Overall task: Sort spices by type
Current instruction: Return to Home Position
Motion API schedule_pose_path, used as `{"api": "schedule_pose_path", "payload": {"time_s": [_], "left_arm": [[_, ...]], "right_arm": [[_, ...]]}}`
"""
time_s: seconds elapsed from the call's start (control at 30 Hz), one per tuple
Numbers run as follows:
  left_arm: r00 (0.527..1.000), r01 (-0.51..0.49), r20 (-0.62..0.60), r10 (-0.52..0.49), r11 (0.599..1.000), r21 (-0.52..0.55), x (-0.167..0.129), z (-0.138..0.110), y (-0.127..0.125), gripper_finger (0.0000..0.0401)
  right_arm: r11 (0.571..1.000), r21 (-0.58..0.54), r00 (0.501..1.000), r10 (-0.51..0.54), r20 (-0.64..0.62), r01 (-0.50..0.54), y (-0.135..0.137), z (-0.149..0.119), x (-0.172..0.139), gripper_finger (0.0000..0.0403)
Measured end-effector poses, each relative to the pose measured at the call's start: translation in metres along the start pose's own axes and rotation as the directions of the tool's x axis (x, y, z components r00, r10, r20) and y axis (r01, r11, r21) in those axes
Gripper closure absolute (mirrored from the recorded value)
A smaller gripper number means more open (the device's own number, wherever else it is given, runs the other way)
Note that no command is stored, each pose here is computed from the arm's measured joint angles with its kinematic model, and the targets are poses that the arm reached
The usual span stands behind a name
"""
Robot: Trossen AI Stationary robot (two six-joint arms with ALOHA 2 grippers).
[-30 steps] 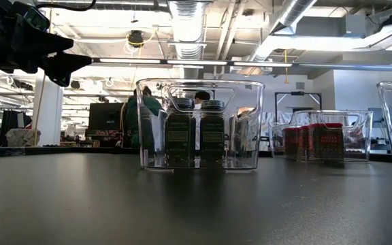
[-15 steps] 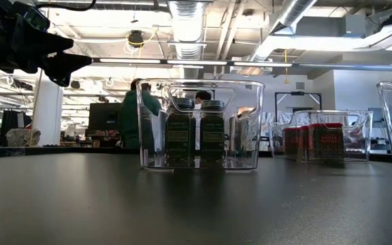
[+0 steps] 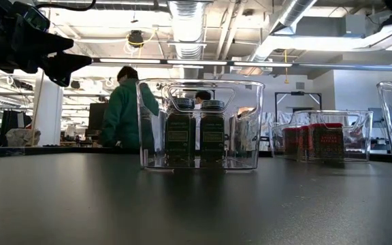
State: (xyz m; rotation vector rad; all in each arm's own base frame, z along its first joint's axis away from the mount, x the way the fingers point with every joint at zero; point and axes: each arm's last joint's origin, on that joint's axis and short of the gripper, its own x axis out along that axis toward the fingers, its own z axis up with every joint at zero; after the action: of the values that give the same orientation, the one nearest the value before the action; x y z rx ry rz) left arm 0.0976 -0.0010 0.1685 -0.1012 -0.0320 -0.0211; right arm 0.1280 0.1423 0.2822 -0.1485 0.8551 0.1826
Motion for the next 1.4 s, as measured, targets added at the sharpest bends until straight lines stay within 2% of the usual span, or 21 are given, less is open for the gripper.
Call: {"api": "schedule_pose_path", "payload": {"time_s": [0.07,0.2,0.3,0.47,0.6,0.77,0.97,1.17,1.27,1.4], "left_arm": [[1.0,0.0,0.0,0.0,1.0,0.0,0.0,0.0,0.0,0.0163],[1.0,0.0,0.0,0.0,1.0,0.0,0.0,0.0,0.0,0.0163],[1.0,0.0,0.0,0.0,1.0,0.0,0.0,0.0,0.0,0.0163],[1.0,0.0,0.0,0.0,1.0,0.0,0.0,0.0,0.0,0.0163],[1.0,0.0,0.0,0.0,1.0,0.0,0.0,0.0,0.0,0.0163],[1.0,0.0,0.0,0.0,1.0,0.0,0.0,0.0,0.0,0.0163],[1.0,0.0,0.0,0.0,1.0,0.0,0.0,0.0,0.0,0.0163],[1.0,0.0,0.0,0.0,1.0,0.0,0.0,0.0,0.0,0.0163],[1.0,0.0,0.0,0.0,1.0,0.0,0.0,0.0,0.0,0.0163],[1.0,0.0,0.0,0.0,1.0,0.0,0.0,0.0,0.0,0.0163]], "right_arm": [[1.0,-0.013,0.999,-0.024,0.035,0.025,-0.008,-0.006,0.005,0.0154],[0.997,0.066,0.992,-0.047,0.118,0.04,-0.025,-0.024,0.022,0.0154],[0.995,0.1,0.967,-0.022,0.256,-0.003,-0.037,-0.033,0.032,0.0154],[0.992,0.092,0.847,0.024,0.531,-0.086,-0.064,-0.04,0.038,0.0154],[0.988,0.129,0.764,-0.022,0.645,-0.08,-0.089,-0.051,0.038,0.0154],[0.981,0.177,0.718,-0.067,0.693,-0.079,-0.109,-0.068,0.037,0.0154],[0.967,0.236,0.664,-0.116,0.739,-0.093,-0.114,-0.09,0.042,0.0154],[0.953,0.291,0.54,-0.201,0.817,-0.085,-0.115,-0.107,0.05,0.0154],[0.948,0.311,0.539,-0.226,0.812,-0.071,-0.116,-0.11,0.049,0.0154],[0.939,0.339,0.482,-0.271,0.833,-0.058,-0.12,-0.111,0.042,0.0154]]}}
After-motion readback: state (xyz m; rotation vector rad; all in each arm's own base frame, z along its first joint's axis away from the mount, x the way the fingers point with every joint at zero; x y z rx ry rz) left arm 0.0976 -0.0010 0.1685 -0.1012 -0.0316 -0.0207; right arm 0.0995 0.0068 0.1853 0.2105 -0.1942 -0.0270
